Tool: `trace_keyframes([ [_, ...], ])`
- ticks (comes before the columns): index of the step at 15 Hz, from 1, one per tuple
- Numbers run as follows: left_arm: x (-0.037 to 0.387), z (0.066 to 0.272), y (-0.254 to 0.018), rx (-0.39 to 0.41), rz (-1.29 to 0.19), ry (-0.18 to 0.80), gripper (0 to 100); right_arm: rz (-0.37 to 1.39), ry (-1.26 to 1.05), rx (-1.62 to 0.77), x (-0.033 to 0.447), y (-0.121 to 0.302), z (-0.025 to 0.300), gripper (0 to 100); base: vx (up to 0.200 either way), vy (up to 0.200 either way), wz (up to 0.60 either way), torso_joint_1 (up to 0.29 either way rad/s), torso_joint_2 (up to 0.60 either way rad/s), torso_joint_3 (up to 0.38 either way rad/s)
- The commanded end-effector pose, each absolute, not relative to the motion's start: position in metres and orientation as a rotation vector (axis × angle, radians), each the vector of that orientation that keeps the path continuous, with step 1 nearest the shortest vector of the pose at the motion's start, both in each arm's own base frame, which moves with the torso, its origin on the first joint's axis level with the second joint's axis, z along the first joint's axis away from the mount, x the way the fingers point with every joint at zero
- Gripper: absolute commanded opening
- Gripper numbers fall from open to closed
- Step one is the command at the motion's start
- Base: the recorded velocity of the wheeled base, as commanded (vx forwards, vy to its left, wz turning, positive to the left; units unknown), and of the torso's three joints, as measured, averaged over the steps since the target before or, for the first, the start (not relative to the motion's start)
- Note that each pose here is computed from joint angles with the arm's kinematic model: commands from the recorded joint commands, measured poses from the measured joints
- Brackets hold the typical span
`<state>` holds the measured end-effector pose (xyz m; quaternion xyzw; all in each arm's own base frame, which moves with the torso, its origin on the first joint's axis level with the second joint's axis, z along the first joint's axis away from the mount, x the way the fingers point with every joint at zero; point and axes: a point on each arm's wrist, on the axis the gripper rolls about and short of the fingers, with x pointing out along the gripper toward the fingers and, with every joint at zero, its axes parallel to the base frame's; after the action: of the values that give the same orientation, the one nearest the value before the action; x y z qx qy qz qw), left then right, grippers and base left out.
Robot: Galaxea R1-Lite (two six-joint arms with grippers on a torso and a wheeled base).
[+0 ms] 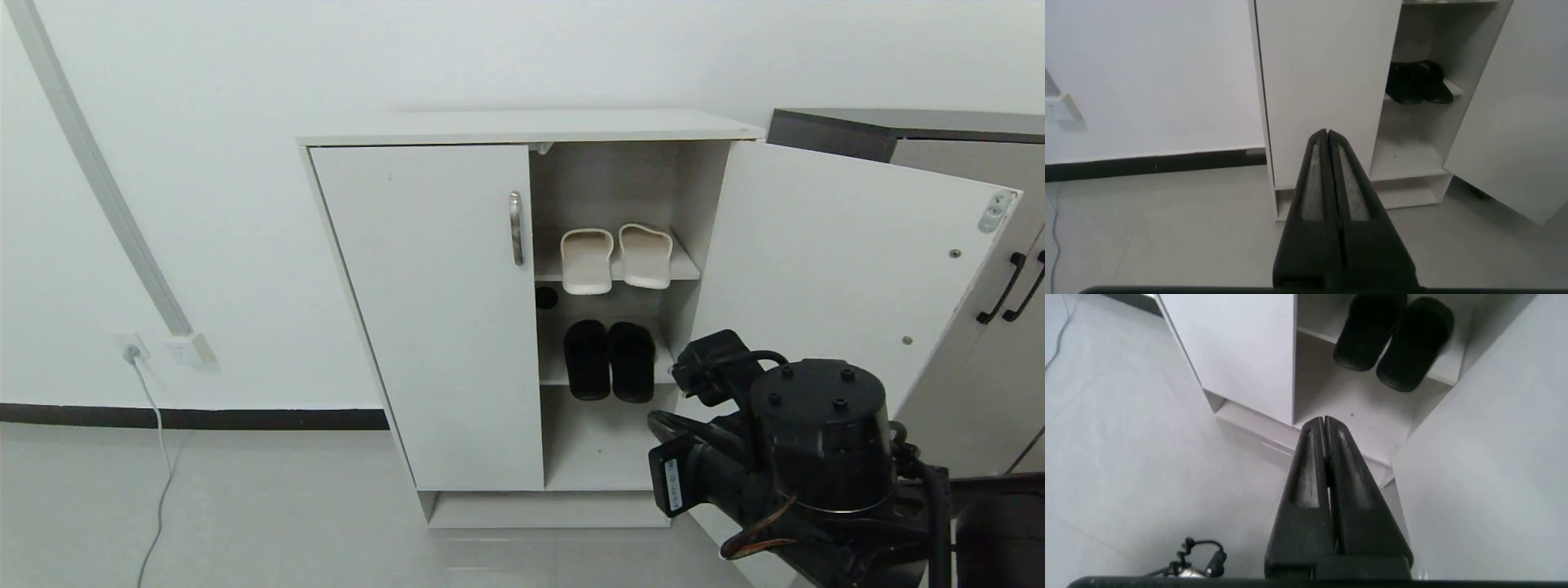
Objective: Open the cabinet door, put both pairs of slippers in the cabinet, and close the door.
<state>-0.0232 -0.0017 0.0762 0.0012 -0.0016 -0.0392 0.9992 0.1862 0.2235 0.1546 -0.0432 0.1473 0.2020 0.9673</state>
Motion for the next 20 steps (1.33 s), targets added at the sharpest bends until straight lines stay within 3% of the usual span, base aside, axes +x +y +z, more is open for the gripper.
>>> trace_keyframes([
  [1,-0.0231,0.0762,-0.0017,0.002,-0.078,-0.002,0,0.392,0.328,-0.111,0.1935,0.2267,0.1393,0,0.000,0.000,0.00,0.000,0.00,0.000],
  [17,-0.0231,0.0762,-0.0017,0.002,-0.078,-0.002,0,0.383,0.346,-0.125,0.1969,0.2279,0.1311,0,0.000,0.000,0.00,0.000,0.00,0.000],
  [20,-0.0231,0.0762,-0.0017,0.002,-0.078,-0.002,0,0.383,0.347,-0.127,0.1967,0.2277,0.1307,0,0.000,0.000,0.00,0.023,-0.25,-0.258],
])
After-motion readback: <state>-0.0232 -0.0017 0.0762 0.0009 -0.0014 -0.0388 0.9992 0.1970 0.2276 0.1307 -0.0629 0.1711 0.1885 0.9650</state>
